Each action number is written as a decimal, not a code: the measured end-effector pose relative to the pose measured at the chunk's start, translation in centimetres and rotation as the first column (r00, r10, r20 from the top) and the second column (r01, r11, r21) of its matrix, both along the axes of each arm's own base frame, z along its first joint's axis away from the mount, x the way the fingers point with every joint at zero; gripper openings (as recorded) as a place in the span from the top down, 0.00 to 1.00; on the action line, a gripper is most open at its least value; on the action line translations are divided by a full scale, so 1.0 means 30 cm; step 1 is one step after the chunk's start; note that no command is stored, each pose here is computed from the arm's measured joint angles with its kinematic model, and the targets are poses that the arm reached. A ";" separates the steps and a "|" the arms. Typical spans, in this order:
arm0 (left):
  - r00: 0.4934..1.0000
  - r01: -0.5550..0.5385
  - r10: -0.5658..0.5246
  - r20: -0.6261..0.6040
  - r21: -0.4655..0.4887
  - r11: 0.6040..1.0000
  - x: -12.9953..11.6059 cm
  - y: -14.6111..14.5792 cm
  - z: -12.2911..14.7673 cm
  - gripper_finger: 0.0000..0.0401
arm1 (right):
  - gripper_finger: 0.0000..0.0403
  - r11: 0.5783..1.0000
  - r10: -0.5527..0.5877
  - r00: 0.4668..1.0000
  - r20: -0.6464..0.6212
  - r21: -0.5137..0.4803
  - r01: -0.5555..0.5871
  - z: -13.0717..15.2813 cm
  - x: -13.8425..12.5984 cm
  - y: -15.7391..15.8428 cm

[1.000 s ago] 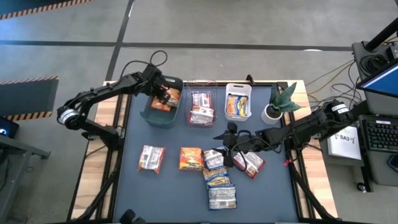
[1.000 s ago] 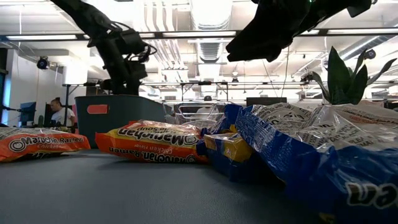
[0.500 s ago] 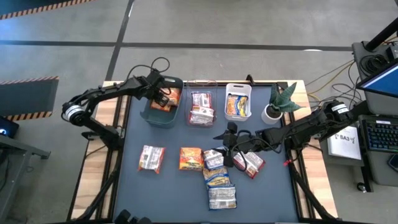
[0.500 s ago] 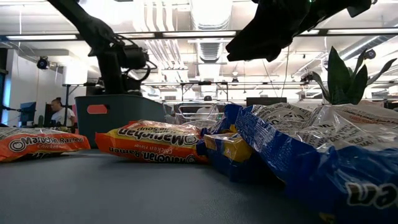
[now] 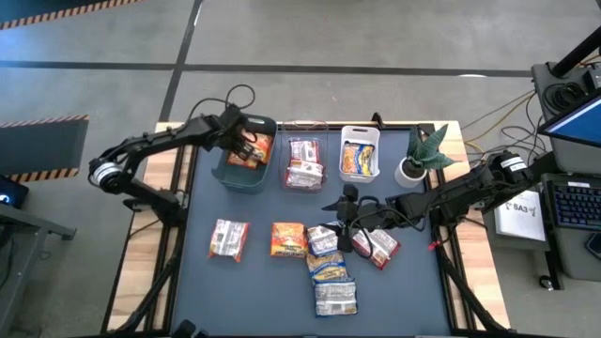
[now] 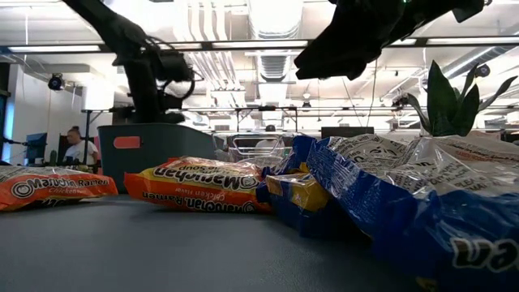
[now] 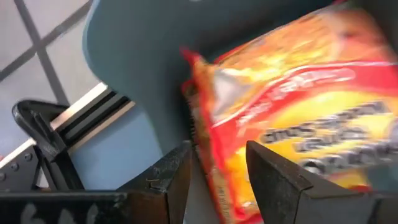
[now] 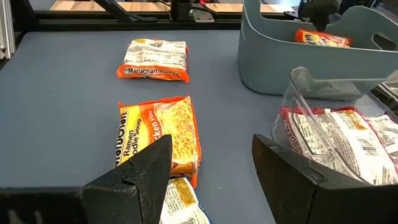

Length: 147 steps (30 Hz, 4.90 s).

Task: Sort Maruchan noodles
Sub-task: Put the blue noodle pack into the white bin

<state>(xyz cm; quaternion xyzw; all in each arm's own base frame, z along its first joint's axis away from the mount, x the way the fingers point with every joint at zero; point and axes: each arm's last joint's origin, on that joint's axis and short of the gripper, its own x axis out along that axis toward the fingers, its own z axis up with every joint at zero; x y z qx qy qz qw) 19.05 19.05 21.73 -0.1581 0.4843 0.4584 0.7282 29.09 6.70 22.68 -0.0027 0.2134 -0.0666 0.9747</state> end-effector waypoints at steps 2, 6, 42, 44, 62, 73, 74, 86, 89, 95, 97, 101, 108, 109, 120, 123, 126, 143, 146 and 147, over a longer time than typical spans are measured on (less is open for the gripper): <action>0.999 0.026 -0.026 0.027 0.019 0.999 0.008 -0.026 0.026 0.66 | 0.47 1.000 -0.009 1.000 0.004 0.016 0.009 0.002 -0.001 -0.002; 0.991 0.084 -0.091 0.102 0.068 0.994 0.027 -0.101 0.091 0.66 | 0.47 0.998 -0.033 0.999 0.009 0.053 0.032 0.020 0.007 -0.007; 0.376 0.819 -0.885 0.275 0.348 0.456 0.357 -0.912 0.060 0.66 | 0.47 0.959 0.087 0.942 -0.324 0.285 0.009 0.214 -0.045 0.151; 0.383 0.818 -0.880 0.280 0.341 0.464 0.374 -0.918 0.037 0.66 | 0.47 0.956 0.085 0.944 -0.319 0.293 0.013 0.215 -0.050 0.166; 0.369 0.809 -0.891 0.262 0.381 0.447 0.510 -0.939 -0.159 0.66 | 0.47 0.999 0.046 0.820 -0.570 0.029 -0.035 0.030 0.109 0.271; 0.486 0.738 -0.844 0.229 0.410 0.536 0.545 -0.850 -0.197 0.66 | 0.47 0.989 -0.062 0.684 -0.727 -0.139 -0.058 -0.135 0.129 0.280; 0.492 0.732 -0.840 0.232 0.412 0.542 0.547 -0.840 -0.196 0.66 | 0.47 0.988 -0.063 0.678 -0.733 -0.143 -0.063 -0.139 0.127 0.279; 0.526 0.740 -0.820 0.224 0.353 0.572 0.573 -0.795 -0.290 0.66 | 0.47 0.978 -0.121 0.672 -0.731 -0.205 -0.047 -0.184 0.104 0.265; 0.521 0.751 -0.823 0.228 0.335 0.569 0.577 -0.797 -0.313 0.66 | 0.47 0.972 -0.137 0.684 -0.716 -0.231 -0.047 -0.186 0.106 0.263; 0.529 0.746 -0.812 0.249 0.319 0.584 0.585 -0.796 -0.340 0.66 | 0.47 0.964 -0.118 0.705 -0.699 -0.251 -0.089 -0.191 0.114 0.266; 0.528 0.747 -0.811 0.251 0.316 0.585 0.585 -0.794 -0.340 0.66 | 0.47 0.960 -0.114 0.718 -0.687 -0.263 -0.099 -0.194 0.118 0.266; 0.528 0.749 -0.812 0.251 0.313 0.584 0.585 -0.794 -0.341 0.67 | 0.47 0.945 -0.161 0.739 -0.655 -0.319 -0.077 -0.196 0.119 0.261; 0.526 0.752 -0.813 0.250 0.309 0.582 0.584 -0.794 -0.342 0.71 | 0.49 0.937 -0.160 0.739 -0.654 -0.336 -0.095 -0.196 0.122 0.257; 0.525 0.752 -0.813 0.250 0.309 0.581 0.584 -0.794 -0.342 0.72 | 0.51 0.938 -0.160 0.739 -0.655 -0.335 -0.094 -0.196 0.122 0.256; 0.518 0.755 -0.818 0.251 0.315 0.575 0.579 -0.794 -0.327 0.78 | 0.85 0.943 -0.143 0.733 -0.665 -0.317 -0.104 -0.192 0.124 0.254; 0.504 0.761 -0.825 0.256 0.319 0.565 0.571 -0.795 -0.294 0.78 | 0.88 0.945 -0.139 0.735 -0.664 -0.311 -0.102 -0.191 0.127 0.253; 0.487 0.769 -0.831 0.268 0.320 0.554 0.560 -0.799 -0.252 0.77 | 0.88 0.944 -0.147 0.735 -0.662 -0.316 -0.096 -0.190 0.129 0.248; 0.235 0.891 -0.919 0.317 0.307 0.334 0.519 -0.823 -0.134 0.55 | 0.93 0.994 -0.002 0.726 -0.688 0.076 0.075 -0.081 0.155 0.089; 0.241 0.901 -0.923 0.300 0.285 0.328 0.514 -0.821 -0.143 0.47 | 0.94 0.980 0.049 0.730 -0.682 0.174 0.097 -0.051 0.156 0.047; 0.239 0.903 -0.926 0.291 0.284 0.322 0.513 -0.821 -0.144 0.45 | 0.94 0.975 0.064 0.731 -0.680 0.201 0.101 -0.044 0.157 0.036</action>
